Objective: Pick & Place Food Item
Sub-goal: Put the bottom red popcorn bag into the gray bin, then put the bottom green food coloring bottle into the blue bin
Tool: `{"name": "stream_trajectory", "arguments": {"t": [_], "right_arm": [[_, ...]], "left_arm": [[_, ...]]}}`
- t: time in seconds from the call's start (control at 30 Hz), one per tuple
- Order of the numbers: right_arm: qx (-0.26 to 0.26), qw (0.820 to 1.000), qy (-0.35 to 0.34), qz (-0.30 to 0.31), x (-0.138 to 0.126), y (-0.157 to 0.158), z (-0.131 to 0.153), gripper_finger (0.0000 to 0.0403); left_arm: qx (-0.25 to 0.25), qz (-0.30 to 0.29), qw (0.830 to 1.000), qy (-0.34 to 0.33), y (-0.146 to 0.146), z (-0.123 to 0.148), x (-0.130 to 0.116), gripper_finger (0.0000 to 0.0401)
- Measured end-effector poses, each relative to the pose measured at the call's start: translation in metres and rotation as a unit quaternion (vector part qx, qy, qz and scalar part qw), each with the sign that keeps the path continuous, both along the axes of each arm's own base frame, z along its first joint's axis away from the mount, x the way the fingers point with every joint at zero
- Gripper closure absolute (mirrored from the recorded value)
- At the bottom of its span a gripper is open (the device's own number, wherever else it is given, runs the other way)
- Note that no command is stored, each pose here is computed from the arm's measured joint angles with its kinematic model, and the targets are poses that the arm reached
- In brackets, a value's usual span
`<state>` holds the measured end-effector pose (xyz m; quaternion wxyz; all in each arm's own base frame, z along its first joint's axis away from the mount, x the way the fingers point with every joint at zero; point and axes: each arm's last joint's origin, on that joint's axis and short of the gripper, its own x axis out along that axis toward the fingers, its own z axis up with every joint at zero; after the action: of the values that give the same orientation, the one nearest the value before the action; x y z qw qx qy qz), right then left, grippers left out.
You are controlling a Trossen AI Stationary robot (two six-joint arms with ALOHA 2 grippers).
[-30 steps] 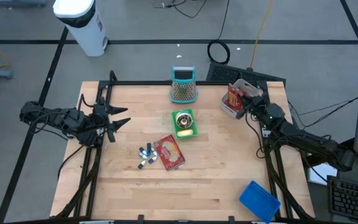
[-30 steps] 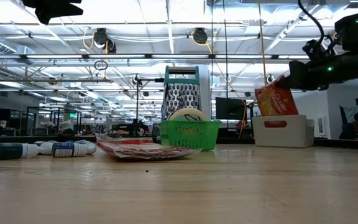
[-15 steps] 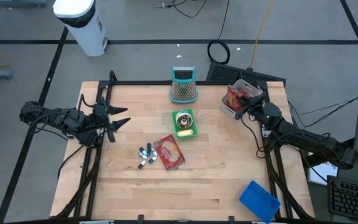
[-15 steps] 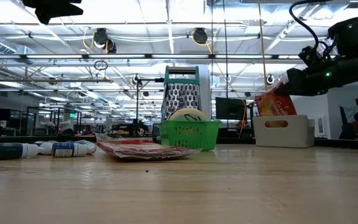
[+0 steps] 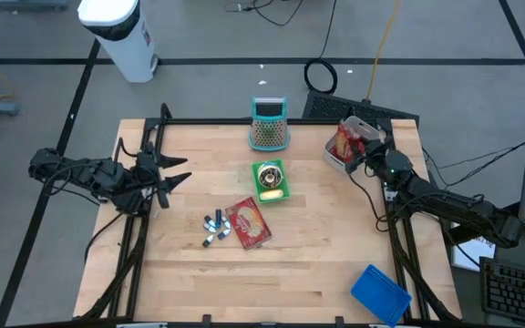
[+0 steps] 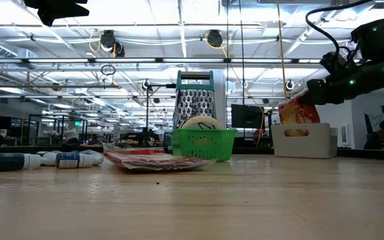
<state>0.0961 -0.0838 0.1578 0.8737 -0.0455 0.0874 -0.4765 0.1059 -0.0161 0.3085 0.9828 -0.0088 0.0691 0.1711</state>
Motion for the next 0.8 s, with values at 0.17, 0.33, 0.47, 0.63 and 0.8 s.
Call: {"name": "stream_trajectory", "arguments": {"t": [0.17, 0.33, 0.47, 0.63, 0.8], "right_arm": [[-0.022, 0.999, 0.023, -0.013, -0.001, -0.001, 0.001, 0.0228], [-0.060, 0.997, 0.022, -0.046, -0.002, -0.002, 0.008, 0.0205], [-0.092, 0.994, -0.017, -0.050, -0.002, -0.002, 0.018, 0.0193], [-0.119, 0.989, -0.066, -0.050, -0.003, -0.001, 0.028, 0.0184], [-0.127, 0.989, -0.076, -0.009, -0.001, 0.002, 0.030, 0.0184]], "left_arm": [[0.000, 0.000, 1.000, 0.000, 0.000, 0.000, 0.000, 0.0196], [0.000, 0.000, 1.000, 0.000, 0.000, 0.000, 0.000, 0.0197], [0.000, 0.000, 1.000, 0.000, 0.000, 0.000, 0.000, 0.0204], [0.000, 0.000, 1.000, 0.000, 0.000, 0.000, 0.000, 0.0208], [0.000, 0.000, 1.000, 0.000, 0.000, 0.000, 0.000, 0.0200]]}}
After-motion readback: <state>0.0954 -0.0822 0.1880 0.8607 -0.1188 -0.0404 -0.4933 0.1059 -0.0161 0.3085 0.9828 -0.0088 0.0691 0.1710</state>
